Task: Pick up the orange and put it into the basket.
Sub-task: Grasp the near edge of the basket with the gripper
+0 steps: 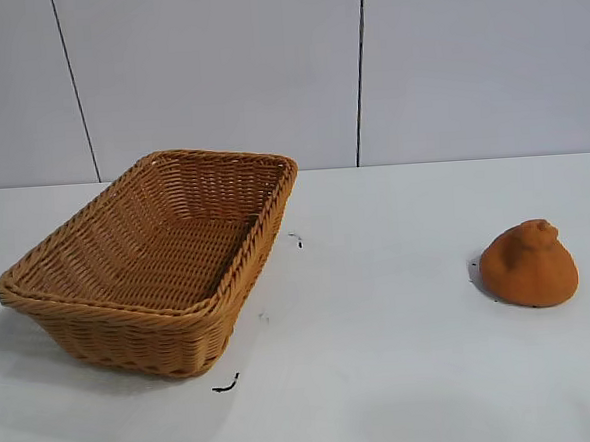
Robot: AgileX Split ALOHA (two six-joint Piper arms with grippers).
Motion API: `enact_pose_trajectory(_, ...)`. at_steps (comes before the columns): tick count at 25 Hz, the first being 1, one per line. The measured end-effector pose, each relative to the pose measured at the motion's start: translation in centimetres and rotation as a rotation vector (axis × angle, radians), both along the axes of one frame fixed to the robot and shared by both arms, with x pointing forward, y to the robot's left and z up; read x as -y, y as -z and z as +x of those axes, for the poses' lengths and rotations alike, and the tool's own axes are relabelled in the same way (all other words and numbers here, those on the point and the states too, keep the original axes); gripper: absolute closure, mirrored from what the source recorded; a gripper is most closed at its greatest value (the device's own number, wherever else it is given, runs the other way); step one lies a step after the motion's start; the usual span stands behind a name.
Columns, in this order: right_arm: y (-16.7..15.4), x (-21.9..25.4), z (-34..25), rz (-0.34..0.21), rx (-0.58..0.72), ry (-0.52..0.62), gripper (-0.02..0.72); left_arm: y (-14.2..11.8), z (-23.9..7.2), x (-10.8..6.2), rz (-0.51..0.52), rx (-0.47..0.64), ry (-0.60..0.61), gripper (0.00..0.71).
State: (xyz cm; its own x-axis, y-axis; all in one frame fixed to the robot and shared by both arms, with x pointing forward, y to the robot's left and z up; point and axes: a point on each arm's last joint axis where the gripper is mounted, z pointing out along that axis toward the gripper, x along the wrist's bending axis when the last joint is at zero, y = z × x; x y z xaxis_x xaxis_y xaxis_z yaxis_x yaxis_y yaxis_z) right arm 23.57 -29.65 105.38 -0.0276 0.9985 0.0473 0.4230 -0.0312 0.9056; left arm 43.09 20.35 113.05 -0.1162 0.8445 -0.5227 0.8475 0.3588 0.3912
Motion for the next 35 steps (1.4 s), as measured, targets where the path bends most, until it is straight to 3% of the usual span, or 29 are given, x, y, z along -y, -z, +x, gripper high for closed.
enact_pose_trajectory(9,0.0,0.0,0.0,0.0,-0.001,0.0,0.023,5.3,4.6,1.9,-0.109,-0.32,-0.338,0.014)
enact_pose_trajectory(15,0.0,0.0,0.0,0.0,-0.001,0.0,0.023,9.4,7.0,2.9,-0.095,-0.481,-0.481,0.014)
enact_pose_trajectory(24,0.0,0.0,0.0,0.0,-0.001,0.0,0.023,13.0,9.0,3.6,-0.096,-0.56,-0.603,0.014)
enact_pose_trajectory(35,0.0,0.0,0.0,0.0,-0.001,0.0,0.023,16.7,10.0,3.3,-0.039,-0.595,-0.76,0.014)
